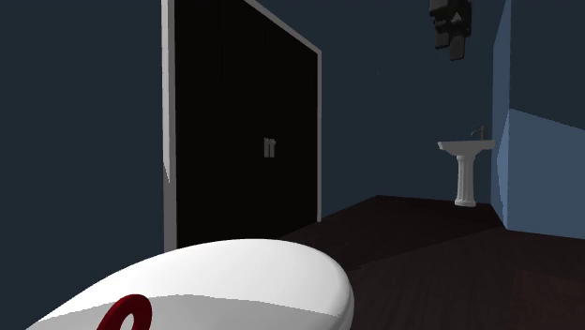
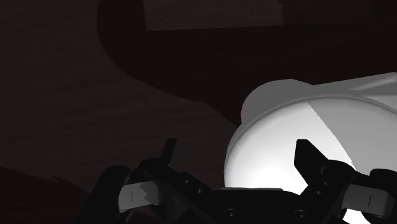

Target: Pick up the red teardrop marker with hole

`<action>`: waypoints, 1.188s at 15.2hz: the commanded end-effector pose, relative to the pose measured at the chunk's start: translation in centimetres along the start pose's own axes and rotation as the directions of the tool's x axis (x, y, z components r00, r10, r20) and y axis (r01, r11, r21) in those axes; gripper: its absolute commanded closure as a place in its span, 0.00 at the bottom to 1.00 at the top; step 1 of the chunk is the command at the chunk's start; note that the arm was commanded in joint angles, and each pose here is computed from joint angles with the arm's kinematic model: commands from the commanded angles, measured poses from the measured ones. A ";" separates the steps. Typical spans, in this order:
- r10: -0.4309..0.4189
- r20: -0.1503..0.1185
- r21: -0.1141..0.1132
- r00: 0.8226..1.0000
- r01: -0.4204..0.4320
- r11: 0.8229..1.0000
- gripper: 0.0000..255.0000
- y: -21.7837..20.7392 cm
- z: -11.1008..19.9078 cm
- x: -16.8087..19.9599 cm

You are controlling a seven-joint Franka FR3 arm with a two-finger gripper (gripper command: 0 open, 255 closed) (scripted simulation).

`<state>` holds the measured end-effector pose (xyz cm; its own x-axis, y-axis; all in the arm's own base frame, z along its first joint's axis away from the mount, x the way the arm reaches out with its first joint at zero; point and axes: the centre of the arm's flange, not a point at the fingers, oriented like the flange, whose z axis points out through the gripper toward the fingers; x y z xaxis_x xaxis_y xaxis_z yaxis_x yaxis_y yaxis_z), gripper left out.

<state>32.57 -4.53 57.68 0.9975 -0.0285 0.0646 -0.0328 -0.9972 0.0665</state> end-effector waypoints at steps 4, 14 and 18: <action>0.063 0.009 -0.003 0.998 -0.063 0.998 0.00 -3.5 1.9 -0.1; 0.271 0.035 -0.016 0.962 -0.270 0.963 0.00 -15.1 8.2 1.2; 0.351 0.045 -0.023 0.935 -0.350 0.936 0.00 -19.6 10.8 2.4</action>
<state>36.09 12.74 46.60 0.9332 -0.3571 0.0400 -0.3590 -0.9311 0.0641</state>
